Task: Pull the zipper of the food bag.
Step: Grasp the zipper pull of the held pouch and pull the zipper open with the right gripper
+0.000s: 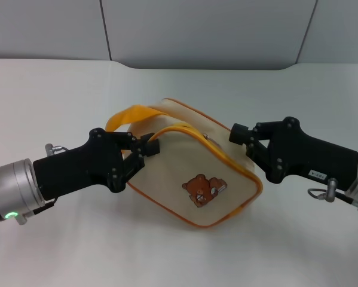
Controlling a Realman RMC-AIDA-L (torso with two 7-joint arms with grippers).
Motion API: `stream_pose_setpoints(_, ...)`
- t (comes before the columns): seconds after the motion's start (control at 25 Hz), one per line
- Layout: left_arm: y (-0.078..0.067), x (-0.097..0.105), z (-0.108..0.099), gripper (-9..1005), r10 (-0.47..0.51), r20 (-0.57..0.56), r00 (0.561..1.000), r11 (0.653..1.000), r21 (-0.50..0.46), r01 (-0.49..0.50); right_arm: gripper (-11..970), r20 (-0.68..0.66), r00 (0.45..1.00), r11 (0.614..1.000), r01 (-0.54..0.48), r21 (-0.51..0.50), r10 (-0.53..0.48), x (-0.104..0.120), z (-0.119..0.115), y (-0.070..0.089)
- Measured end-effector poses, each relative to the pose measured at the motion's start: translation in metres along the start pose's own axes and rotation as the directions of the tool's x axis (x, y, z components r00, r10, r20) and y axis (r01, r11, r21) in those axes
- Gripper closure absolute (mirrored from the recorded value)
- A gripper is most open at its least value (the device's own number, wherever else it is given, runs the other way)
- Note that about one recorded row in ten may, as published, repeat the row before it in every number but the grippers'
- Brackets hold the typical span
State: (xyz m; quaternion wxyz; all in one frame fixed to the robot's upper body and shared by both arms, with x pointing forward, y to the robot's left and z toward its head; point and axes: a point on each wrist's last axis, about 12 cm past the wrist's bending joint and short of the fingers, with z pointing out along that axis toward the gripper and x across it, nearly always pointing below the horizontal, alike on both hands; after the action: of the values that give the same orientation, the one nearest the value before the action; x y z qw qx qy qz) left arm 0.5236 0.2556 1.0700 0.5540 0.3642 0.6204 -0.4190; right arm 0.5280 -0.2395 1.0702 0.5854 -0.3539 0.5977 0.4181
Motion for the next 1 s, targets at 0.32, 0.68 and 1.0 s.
stream_pose_setpoints(0.32,0.000,0.000,-0.001,915,-0.002,0.007,1.000,1.000,-0.003,0.002,960,-0.024,1.000,1.000,-0.010,0.029,0.011,0.002,-0.007,-0.002)
stream_pose_setpoints(0.68,0.000,-0.002,0.001,914,0.004,0.006,1.000,1.000,0.009,-0.004,872,-0.057,0.971,0.972,0.233,-0.010,-0.233,-0.012,-0.002,-0.015)
stream_pose_setpoints(1.0,0.000,-0.001,0.001,913,-0.005,0.008,1.000,1.000,0.005,0.005,699,-0.026,0.969,0.966,0.241,-0.094,-0.244,-0.016,0.002,-0.007)
